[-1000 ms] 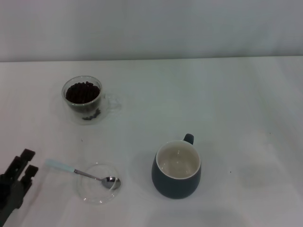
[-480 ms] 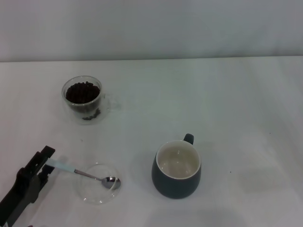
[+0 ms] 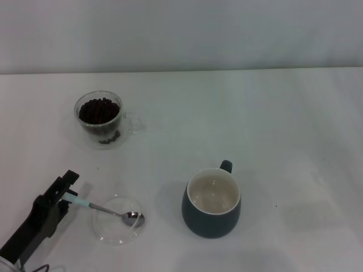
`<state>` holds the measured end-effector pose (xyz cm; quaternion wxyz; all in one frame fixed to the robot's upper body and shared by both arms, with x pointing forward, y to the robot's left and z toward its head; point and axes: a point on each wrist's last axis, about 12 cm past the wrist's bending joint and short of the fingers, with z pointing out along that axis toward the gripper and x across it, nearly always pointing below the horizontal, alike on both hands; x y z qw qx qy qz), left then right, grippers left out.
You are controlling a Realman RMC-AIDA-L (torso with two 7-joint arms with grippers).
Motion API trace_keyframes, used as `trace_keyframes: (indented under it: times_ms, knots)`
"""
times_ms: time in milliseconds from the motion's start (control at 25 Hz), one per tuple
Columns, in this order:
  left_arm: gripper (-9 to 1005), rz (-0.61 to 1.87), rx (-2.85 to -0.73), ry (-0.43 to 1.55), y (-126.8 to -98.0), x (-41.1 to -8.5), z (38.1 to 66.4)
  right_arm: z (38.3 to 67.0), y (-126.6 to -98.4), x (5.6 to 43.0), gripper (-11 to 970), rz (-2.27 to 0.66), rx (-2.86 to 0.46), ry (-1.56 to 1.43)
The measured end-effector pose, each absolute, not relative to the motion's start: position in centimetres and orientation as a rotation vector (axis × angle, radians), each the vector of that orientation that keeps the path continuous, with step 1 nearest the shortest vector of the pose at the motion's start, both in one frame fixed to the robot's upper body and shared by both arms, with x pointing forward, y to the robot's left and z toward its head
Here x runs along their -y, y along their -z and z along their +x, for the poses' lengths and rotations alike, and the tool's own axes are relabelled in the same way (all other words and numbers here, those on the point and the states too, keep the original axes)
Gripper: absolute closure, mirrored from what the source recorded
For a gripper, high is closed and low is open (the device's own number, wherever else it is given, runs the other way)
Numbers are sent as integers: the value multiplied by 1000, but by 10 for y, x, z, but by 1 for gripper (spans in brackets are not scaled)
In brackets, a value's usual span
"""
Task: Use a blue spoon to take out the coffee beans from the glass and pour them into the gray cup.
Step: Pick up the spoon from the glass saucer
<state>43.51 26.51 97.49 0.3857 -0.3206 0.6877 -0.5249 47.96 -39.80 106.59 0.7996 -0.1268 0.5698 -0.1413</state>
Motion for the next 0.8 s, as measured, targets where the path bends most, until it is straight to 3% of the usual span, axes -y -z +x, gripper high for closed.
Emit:
trace_keyframes:
  times_ms: [800]
  knots:
    - [354,-764,-1755,1325,-976,-263,435,477,-1064,395,223,-266,-1220,314]
